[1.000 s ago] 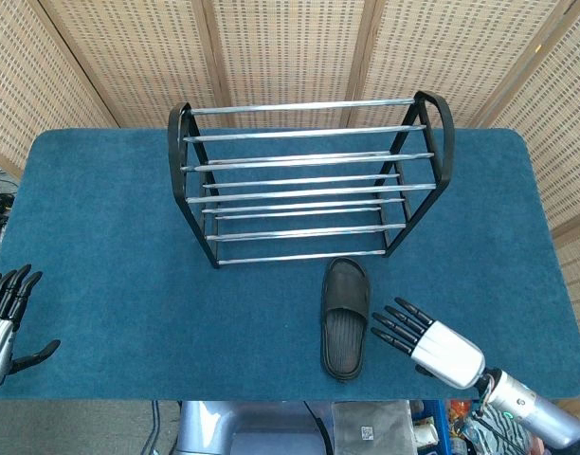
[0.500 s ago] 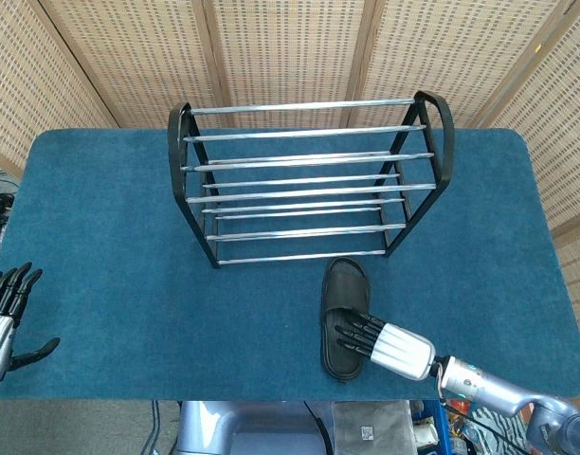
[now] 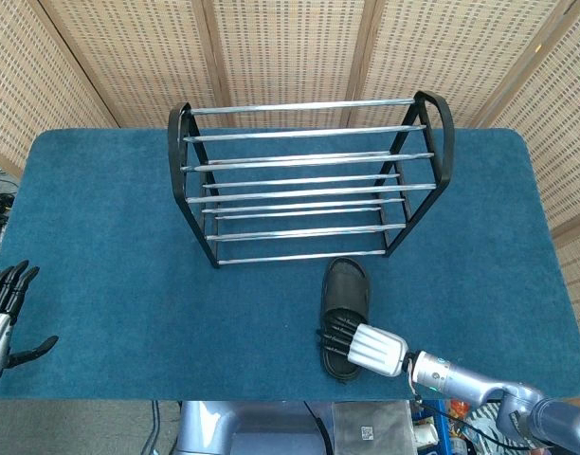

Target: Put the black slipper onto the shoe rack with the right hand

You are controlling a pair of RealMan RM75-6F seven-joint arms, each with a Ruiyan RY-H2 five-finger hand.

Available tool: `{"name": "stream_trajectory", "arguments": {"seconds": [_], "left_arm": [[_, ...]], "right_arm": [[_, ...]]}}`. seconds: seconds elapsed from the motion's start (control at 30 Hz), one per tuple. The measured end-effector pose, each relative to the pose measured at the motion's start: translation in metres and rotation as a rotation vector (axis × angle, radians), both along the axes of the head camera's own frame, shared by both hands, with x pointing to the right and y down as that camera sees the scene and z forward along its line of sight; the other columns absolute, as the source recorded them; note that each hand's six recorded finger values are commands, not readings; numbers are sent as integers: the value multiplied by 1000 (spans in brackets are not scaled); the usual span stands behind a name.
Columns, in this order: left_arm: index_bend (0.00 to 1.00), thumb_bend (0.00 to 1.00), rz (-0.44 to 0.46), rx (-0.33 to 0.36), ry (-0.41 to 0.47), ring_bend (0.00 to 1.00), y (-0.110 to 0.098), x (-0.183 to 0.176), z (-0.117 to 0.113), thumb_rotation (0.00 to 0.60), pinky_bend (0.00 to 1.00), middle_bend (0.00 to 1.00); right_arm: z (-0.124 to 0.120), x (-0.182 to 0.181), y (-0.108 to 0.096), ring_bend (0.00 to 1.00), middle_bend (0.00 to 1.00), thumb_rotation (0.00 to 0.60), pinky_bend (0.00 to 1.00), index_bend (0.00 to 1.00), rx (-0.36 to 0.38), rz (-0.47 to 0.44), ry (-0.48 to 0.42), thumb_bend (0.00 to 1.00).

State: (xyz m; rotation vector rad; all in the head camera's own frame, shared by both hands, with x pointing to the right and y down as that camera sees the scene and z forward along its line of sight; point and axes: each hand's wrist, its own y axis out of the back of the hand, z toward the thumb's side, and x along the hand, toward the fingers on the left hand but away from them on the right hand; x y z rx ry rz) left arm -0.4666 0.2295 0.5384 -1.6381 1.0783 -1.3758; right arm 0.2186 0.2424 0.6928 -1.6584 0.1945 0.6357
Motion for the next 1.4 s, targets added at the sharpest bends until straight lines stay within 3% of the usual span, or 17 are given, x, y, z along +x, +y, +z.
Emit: {"name": "stream_trajectory", "arguments": {"seconds": [0.3, 0.6, 0.67, 0.73, 0.77, 0.83, 0.9, 1.0, 1.4], "left_arm": [[0, 172, -5, 0, 5, 0, -1, -2, -1, 600, 0, 0], [0, 173, -10, 3, 10, 0, -2, -4, -2, 600, 0, 0], [0, 173, -12, 3, 12, 0, -2, -5, -2, 600, 0, 0], [0, 173, -12, 1, 13, 0, -2, -5, -2, 600, 0, 0], [0, 173, -12, 1, 12, 0, -2, -5, -2, 600, 0, 0], [0, 173, -11, 1, 13, 0, -2, -5, -2, 600, 0, 0], [0, 173, -11, 1, 13, 0, -2, -5, -2, 600, 0, 0], [0, 173, -12, 2, 15, 0, -2, -5, -3, 600, 0, 0], [0, 173, -9, 1, 16, 0, -1, -4, -3, 600, 0, 0]], "right_arm": [[-7, -24, -12, 0, 0, 600, 0, 0, -11, -19, 35, 0], [2, -32, -15, 0, 2, 600, 0, 1, -11, -69, 122, 0], [3, -33, -15, 3, 58, 600, 0, 49, -3, -81, 131, 0], [3, -35, -12, 70, 215, 600, 38, 211, 5, -94, 129, 10], [2, -36, -12, 108, 267, 600, 74, 267, 8, -97, 125, 34], [1, -38, -10, 226, 397, 600, 222, 402, 11, -103, 109, 186], [0, -39, -7, 297, 474, 600, 312, 482, 5, -106, 95, 323], [-2, -40, -4, 348, 527, 600, 376, 536, -4, -110, 66, 445], [-17, -25, -3, 368, 546, 600, 391, 554, 26, -117, -20, 501]]}}
